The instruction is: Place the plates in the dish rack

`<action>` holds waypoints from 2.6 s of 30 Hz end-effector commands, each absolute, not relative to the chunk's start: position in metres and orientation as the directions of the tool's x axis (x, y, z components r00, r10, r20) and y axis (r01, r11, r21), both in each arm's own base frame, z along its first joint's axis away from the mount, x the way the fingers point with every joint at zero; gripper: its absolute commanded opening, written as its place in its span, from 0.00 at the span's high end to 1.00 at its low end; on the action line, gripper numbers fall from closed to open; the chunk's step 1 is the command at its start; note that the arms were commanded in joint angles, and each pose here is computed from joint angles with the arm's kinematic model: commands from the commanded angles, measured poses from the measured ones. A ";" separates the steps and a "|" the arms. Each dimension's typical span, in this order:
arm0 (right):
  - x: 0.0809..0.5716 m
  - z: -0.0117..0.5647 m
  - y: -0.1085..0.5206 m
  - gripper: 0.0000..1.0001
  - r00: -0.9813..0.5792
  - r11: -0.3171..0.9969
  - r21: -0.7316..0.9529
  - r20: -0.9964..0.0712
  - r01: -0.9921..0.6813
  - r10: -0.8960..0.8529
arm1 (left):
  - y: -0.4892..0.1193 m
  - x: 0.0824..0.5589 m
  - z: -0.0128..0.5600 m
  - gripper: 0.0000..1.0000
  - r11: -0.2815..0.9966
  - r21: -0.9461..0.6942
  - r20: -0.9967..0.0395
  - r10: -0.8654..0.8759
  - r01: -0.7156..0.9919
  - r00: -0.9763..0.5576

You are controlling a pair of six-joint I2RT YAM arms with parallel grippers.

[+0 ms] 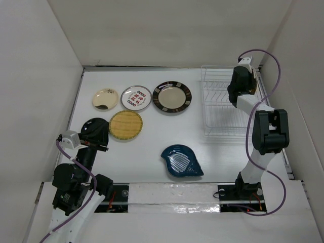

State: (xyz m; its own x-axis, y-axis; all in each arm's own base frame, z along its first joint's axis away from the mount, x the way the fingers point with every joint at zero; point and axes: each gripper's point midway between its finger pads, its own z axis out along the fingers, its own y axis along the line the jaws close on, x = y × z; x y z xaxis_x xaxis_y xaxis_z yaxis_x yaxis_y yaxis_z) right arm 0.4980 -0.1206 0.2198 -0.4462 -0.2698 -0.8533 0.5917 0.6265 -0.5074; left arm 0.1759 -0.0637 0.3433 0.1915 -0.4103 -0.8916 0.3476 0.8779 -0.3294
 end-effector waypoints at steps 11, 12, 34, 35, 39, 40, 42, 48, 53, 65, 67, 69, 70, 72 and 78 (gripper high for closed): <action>0.496 0.260 -0.093 0.31 -0.240 0.698 -0.266 -0.961 0.664 -0.139 | -0.066 0.176 0.353 0.89 0.868 -0.337 -0.879 -0.429 0.365 0.207; 0.495 0.264 -0.085 0.28 -0.221 0.721 -0.221 -0.971 0.657 -0.095 | -0.066 0.176 0.353 0.89 0.868 -0.338 -0.879 -0.429 0.363 0.207; 0.394 0.145 0.448 0.54 -0.662 0.721 0.607 -0.696 -0.334 0.279 | -0.076 0.208 0.326 1.00 0.897 -0.328 -0.925 -0.369 0.295 0.095; 0.390 0.124 0.459 0.53 -0.694 0.718 0.612 -0.673 -0.331 0.254 | -0.076 0.209 0.325 1.00 0.899 -0.326 -0.927 -0.365 0.292 0.090; 0.394 0.102 0.474 0.47 -0.736 0.698 0.657 -0.616 -0.285 0.279 | -0.074 0.215 0.321 0.98 0.908 -0.325 -0.931 -0.356 0.264 0.079; 0.389 0.092 0.478 0.47 -0.762 0.687 0.667 -0.594 -0.289 0.257 | -0.074 0.217 0.319 0.96 0.911 -0.323 -0.933 -0.351 0.257 0.073; 0.388 0.082 0.479 0.47 -0.776 0.692 0.670 -0.576 -0.269 0.256 | -0.075 0.218 0.317 0.96 0.913 -0.319 -0.936 -0.346 0.253 0.068; 0.380 0.060 0.484 0.48 -0.820 0.648 0.720 -0.512 -0.248 0.255 | -0.073 0.226 0.312 0.94 0.921 -0.312 -0.942 -0.332 0.232 0.052; 0.378 0.037 0.476 0.50 -0.853 0.632 0.751 -0.446 -0.192 0.271 | -0.076 0.229 0.309 0.93 0.923 -0.304 -0.946 -0.322 0.235 0.039; 0.366 0.069 0.461 1.00 -0.844 0.559 0.799 -0.445 -0.222 0.300 | -0.074 0.227 0.314 0.92 0.923 -0.304 -0.943 -0.326 0.238 0.060; 0.368 0.103 0.453 1.00 -0.814 0.529 0.806 -0.482 -0.265 0.325 | -0.074 0.224 0.316 0.91 0.921 -0.303 -0.942 -0.328 0.247 0.068; 0.366 0.119 0.441 1.00 -0.795 0.529 0.801 -0.503 -0.281 0.339 | -0.074 0.222 0.318 0.91 0.917 -0.307 -0.939 -0.336 0.253 0.077; 0.364 0.147 0.437 1.00 -0.770 0.510 0.797 -0.536 -0.324 0.348 | -0.073 0.219 0.320 0.91 0.915 -0.310 -0.936 -0.341 0.256 0.086; 0.370 0.162 0.417 1.00 -0.743 0.534 0.780 -0.561 -0.327 0.365 | -0.072 0.216 0.323 0.91 0.912 -0.312 -0.933 -0.346 0.265 0.093; 0.419 0.252 0.283 1.00 -0.457 0.707 0.659 -0.727 -0.257 0.512 | -0.076 0.203 0.333 0.89 0.892 -0.317 -0.921 -0.370 0.322 0.119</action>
